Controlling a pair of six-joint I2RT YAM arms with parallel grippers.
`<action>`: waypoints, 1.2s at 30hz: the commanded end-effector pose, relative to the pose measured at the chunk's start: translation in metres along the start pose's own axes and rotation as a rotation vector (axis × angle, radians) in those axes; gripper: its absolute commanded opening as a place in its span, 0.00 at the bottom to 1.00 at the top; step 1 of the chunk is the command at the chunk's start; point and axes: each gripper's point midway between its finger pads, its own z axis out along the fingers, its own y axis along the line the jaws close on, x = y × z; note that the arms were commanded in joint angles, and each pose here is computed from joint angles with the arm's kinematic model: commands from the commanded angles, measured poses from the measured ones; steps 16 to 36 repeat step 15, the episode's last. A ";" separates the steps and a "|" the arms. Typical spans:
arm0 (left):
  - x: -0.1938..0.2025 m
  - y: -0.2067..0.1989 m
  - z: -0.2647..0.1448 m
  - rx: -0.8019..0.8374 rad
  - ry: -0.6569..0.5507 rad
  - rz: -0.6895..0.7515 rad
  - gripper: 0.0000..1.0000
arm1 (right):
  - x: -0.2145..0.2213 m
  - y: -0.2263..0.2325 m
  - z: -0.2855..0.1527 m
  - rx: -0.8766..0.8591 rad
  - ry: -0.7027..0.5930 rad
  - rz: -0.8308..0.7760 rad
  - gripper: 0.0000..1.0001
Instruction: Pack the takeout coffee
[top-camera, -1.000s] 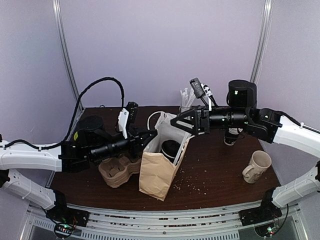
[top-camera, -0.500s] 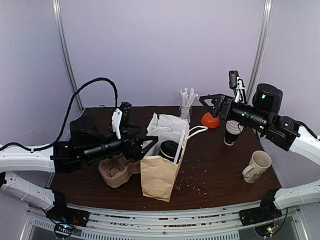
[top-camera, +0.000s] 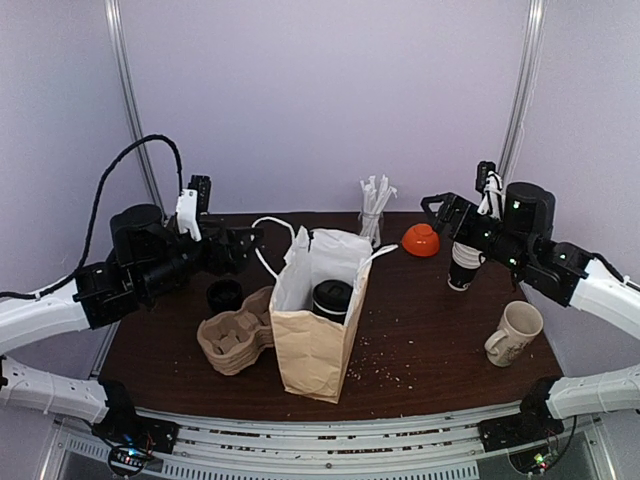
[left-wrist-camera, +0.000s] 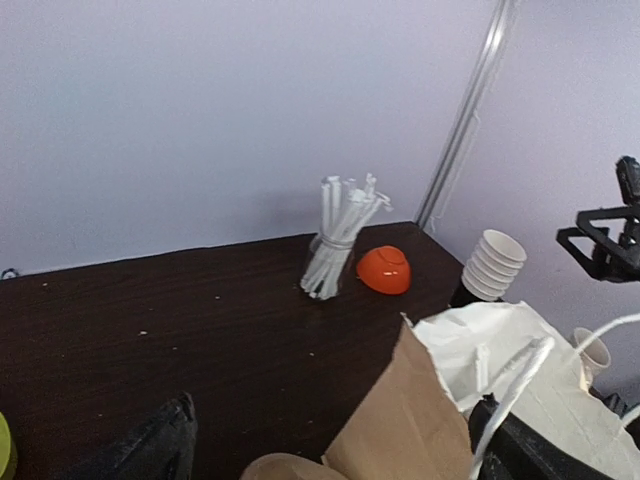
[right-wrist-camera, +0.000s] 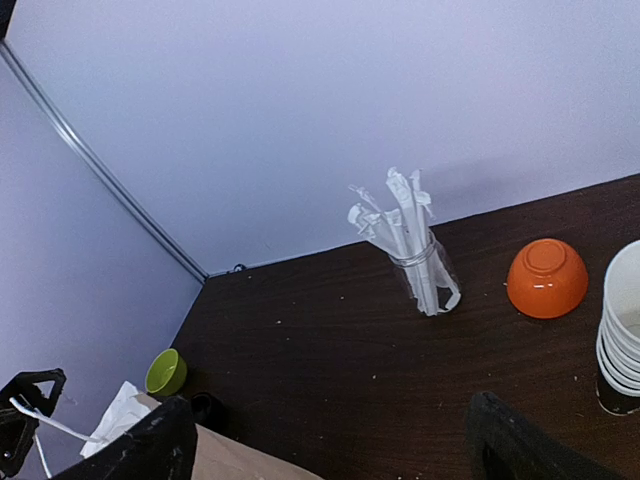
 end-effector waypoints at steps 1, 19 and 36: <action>-0.032 0.045 0.001 -0.107 -0.048 -0.077 0.98 | -0.008 -0.038 0.003 0.207 -0.027 -0.009 0.98; -0.027 0.122 0.010 -0.350 0.023 -0.182 0.98 | -0.046 -0.102 -0.035 0.529 -0.229 -0.047 1.00; -0.027 0.122 0.010 -0.350 0.023 -0.182 0.98 | -0.046 -0.102 -0.035 0.529 -0.229 -0.047 1.00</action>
